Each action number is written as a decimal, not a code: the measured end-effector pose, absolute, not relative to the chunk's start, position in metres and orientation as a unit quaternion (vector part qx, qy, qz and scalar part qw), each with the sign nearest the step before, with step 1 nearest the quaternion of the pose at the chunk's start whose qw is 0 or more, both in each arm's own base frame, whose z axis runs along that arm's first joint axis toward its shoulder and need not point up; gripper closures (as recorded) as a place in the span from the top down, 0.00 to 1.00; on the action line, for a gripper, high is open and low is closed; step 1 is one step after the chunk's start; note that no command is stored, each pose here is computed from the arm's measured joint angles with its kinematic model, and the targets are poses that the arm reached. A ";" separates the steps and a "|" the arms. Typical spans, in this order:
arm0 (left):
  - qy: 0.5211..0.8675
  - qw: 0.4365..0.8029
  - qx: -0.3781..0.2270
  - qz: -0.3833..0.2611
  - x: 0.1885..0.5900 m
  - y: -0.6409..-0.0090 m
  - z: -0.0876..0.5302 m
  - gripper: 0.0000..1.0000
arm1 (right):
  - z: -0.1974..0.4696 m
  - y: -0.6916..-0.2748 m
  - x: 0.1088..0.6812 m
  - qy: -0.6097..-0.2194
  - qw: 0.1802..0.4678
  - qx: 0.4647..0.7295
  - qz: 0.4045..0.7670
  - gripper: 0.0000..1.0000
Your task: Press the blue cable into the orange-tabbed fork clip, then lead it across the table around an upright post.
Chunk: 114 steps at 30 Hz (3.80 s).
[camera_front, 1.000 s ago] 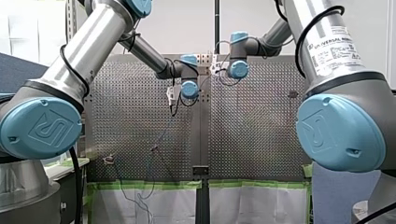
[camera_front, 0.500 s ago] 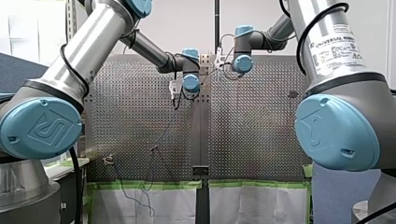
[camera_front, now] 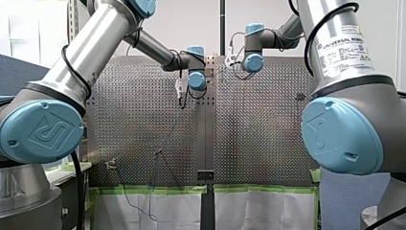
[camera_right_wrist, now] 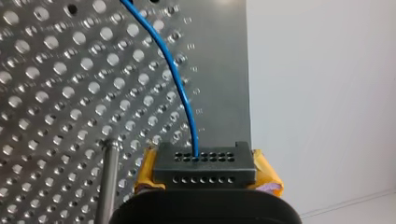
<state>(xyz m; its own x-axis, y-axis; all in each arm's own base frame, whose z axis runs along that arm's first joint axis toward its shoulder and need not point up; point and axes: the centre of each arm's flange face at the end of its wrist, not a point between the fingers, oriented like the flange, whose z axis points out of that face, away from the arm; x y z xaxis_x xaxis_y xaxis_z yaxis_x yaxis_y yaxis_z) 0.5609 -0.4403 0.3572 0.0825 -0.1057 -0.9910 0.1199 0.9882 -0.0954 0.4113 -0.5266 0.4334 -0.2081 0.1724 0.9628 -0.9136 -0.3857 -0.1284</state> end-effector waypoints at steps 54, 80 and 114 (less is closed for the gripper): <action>0.664 0.739 0.023 -0.115 0.548 -0.475 0.414 0.00 | 0.445 -0.564 0.318 -0.444 0.428 0.474 0.628 0.00; 0.670 0.727 0.030 -0.146 0.552 -0.502 0.407 0.00 | 0.422 -0.593 0.261 -0.476 0.436 0.476 0.597 0.00; 0.708 0.687 0.023 -0.164 0.561 -0.520 0.320 0.43 | 0.220 -0.610 0.279 -0.532 0.376 0.553 0.519 0.00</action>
